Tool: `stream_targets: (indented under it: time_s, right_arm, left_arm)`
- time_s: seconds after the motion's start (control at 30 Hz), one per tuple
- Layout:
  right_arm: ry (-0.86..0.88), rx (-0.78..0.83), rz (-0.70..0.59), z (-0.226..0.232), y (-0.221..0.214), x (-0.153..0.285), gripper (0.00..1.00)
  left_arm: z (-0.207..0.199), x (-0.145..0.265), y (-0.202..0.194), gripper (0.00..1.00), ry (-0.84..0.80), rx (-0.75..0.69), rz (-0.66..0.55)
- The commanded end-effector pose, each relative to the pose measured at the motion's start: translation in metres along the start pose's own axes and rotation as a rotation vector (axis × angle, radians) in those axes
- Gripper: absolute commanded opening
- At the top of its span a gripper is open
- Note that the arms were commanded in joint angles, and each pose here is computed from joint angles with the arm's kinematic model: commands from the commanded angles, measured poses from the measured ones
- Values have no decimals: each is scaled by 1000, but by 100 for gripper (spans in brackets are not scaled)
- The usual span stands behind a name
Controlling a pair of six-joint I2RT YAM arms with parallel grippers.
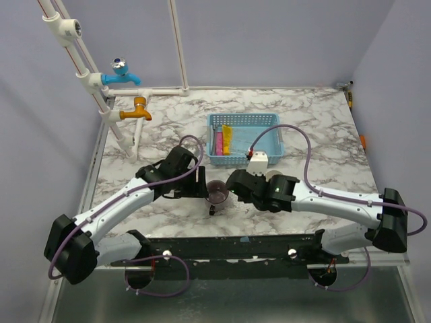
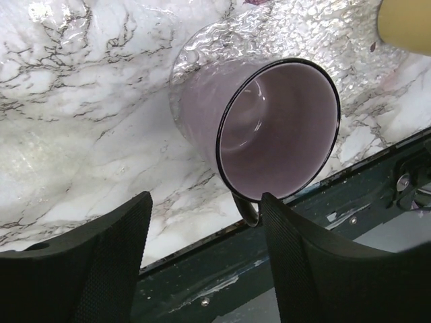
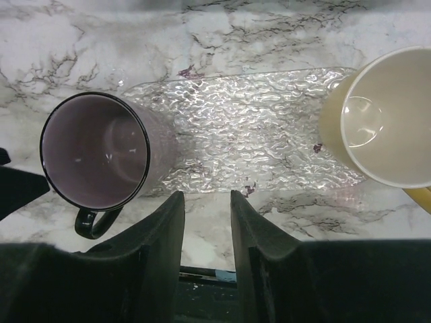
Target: Prepare toiletry sets of a toothbrush and toothpaste on the tray
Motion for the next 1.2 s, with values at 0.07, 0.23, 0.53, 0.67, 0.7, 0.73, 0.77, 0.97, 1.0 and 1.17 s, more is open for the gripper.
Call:
stream_targets:
  time_s: [0.07, 0.23, 0.53, 0.67, 0.7, 0.73, 0.77, 0.97, 1.0, 1.17]
  right_arm:
    - [65, 8, -1, -3, -1, 8, 37]
    - [86, 3, -1, -10, -4, 13, 37]
    - [117, -19, -9, -13, -2, 20, 37]
    - [118, -20, -1, -13, -3, 19, 37]
    - [117, -19, 0, -13, -4, 19, 37]
    - [117, -18, 3, -13, -4, 19, 37]
    - [116, -18, 3, -13, -5, 19, 37]
    - [113, -22, 0, -14, -4, 20, 37]
    - [113, -22, 0, -14, -3, 20, 37]
    - [114, -20, -5, -18, -2, 24, 37]
  left_arm:
    - [-11, -15, 16, 61, 45, -21, -2]
    - [-13, -26, 19, 53, 99, -50, 34]
    - [-15, -44, 19, 31, 175, -89, 84]
    - [-17, -45, 20, 19, 191, -105, 85]
    - [-17, -45, 21, 16, 194, -108, 83]
    - [-18, -46, 21, 13, 198, -111, 83]
    - [-18, -46, 21, 10, 199, -114, 85]
    - [-21, -41, 27, 0, 216, -142, 59]
    - [-22, -39, 28, 0, 215, -151, 54]
    - [-31, -22, 36, 0, 217, -228, 13]
Point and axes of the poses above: each gripper's point midway between its finger pads, its own x axis back along the fingers, its own z axis along the line the jaws close on, y = z × x, the point moved 8 cm from there along x, back along the fingers, and after that the axes turned 3 degrees about x, right-handed, at the moved point
